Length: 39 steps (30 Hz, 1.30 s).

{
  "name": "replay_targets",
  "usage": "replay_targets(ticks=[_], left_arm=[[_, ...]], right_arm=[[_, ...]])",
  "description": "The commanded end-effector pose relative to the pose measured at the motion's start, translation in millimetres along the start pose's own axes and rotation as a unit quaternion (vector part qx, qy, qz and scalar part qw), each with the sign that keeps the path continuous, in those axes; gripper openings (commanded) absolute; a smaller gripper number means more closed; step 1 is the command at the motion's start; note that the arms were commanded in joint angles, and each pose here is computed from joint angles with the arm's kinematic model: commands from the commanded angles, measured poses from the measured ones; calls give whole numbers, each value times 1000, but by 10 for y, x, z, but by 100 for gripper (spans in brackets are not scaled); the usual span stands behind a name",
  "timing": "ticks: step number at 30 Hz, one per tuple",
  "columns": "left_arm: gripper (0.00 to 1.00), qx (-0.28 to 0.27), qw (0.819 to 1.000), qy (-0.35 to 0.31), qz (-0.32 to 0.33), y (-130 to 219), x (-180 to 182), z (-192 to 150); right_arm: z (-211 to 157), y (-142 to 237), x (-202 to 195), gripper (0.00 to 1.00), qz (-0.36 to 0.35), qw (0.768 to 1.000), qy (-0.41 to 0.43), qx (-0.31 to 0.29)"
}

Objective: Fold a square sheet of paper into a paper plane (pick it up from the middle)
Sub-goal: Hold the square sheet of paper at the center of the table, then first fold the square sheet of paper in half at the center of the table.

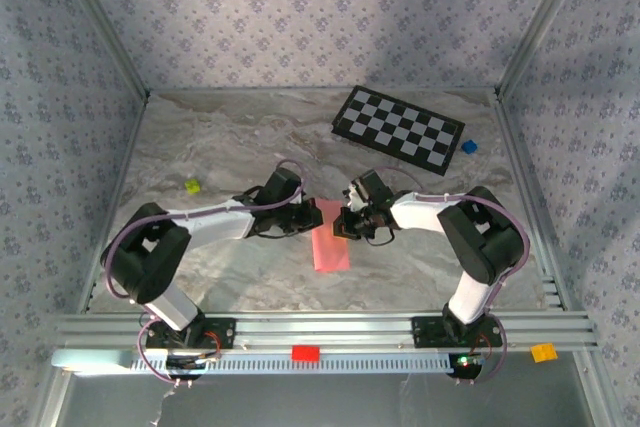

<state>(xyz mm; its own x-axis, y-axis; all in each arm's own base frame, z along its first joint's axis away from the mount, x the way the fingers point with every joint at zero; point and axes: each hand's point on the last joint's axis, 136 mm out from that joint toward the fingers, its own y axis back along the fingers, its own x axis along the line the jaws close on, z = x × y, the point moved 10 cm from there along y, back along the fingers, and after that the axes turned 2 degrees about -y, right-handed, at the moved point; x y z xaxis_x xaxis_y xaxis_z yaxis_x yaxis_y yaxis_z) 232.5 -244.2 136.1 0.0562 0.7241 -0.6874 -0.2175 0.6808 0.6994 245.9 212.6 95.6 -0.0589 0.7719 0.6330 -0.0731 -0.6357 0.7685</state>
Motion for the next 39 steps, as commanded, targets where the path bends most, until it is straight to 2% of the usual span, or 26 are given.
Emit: replay_targets(ticks=[1, 20, 24, 28, 32, 35, 39], left_arm=[[0, 8, 999, 0, -44, -71, -43, 15], [0, 25, 996, 6, 81, -245, 572, -258], [0, 18, 997, 9, 72, -175, 504, -243], [0, 8, 999, 13, 47, -37, 285, -159], [0, 2, 1000, 22, -7, 42, 100, -117], [0, 13, 999, 30, -26, 16, 76, -130], [0, 38, 998, 38, -13, -87, 165, -206]], right_arm=[[-149, -78, -249, 0, -70, 997, -27, 37], [-229, -117, -336, 0, -79, 995, -48, 28], [-249, -117, -346, 0, -84, 995, -50, 24], [-249, -117, -345, 0, -85, 995, -51, 21], [-247, -122, -344, 0, -86, 995, -52, 20], [-244, -124, -347, 0, -87, 995, -51, 20], [-246, -120, -351, 0, -90, 994, -51, 22]])
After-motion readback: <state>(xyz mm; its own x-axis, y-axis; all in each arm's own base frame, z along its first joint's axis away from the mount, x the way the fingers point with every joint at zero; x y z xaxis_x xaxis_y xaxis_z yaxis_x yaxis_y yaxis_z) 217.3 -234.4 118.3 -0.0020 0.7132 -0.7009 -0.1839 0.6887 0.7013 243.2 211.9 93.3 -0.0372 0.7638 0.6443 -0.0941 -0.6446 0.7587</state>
